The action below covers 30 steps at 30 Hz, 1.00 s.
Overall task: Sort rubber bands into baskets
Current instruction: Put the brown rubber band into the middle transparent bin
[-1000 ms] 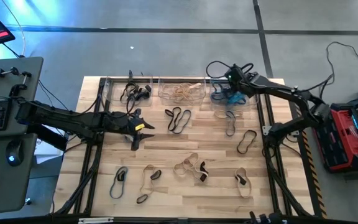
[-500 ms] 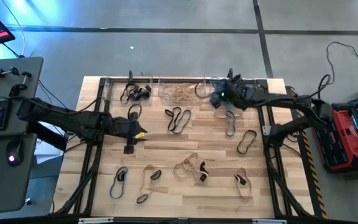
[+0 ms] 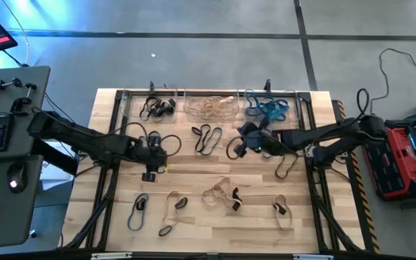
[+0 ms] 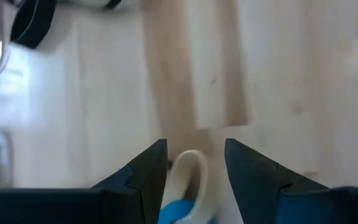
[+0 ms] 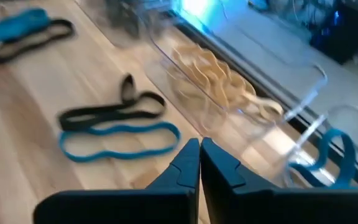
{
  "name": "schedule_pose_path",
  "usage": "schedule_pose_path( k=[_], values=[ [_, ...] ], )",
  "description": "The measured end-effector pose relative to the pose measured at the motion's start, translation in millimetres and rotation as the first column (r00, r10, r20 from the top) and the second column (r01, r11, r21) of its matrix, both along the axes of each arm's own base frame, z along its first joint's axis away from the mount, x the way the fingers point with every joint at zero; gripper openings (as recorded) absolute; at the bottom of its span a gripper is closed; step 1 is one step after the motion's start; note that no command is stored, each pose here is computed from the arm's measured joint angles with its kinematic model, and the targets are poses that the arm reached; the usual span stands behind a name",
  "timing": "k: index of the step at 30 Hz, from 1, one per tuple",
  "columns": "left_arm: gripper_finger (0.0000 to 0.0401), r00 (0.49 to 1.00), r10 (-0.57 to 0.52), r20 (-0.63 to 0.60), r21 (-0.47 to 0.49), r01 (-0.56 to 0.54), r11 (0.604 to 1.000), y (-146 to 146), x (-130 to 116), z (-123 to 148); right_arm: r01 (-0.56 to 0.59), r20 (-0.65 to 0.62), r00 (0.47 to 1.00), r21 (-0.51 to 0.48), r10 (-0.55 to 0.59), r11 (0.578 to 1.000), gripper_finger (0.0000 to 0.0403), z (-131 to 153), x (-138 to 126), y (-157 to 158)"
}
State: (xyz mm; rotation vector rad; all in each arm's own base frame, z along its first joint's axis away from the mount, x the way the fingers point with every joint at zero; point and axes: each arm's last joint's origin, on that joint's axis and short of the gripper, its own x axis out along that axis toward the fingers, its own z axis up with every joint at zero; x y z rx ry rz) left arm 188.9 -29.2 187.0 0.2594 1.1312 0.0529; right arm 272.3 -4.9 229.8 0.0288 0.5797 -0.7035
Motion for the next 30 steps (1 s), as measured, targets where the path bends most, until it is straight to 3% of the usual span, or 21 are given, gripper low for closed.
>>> schedule_pose_path(
  k=[7, 15, 21, 30],
  values=[
    [0.0155, 0.993, 0.017, -0.113, 0.077, -0.008, 0.997, 0, 7, -19, -0.068, 0.059, 0.996, -0.022, 0.069, 0.997, 0.0002, 5, 2, 24],
    [0.0155, 0.991, 0.009, -0.133, 0.061, -0.001, 0.998, 0, 8, -22, -0.081, 0.058, 0.995, -0.033, 0.083, 0.996, 0.0002, 5, 2, 31],
    [0.0155, 0.989, -0.013, -0.145, -0.007, 0.013, 1.000, -2, 8, -23, -0.081, 0.057, 0.995, -0.033, 0.082, 0.996, 0.0002, 5, 2, 31],
    [0.0150, 0.967, 0.132, -0.220, -0.029, -0.142, 0.989, -3, 9, -37, -0.089, 0.047, 0.995, -0.045, 0.091, 0.995, 0.0002, 5, 2, 31]
  ],
)
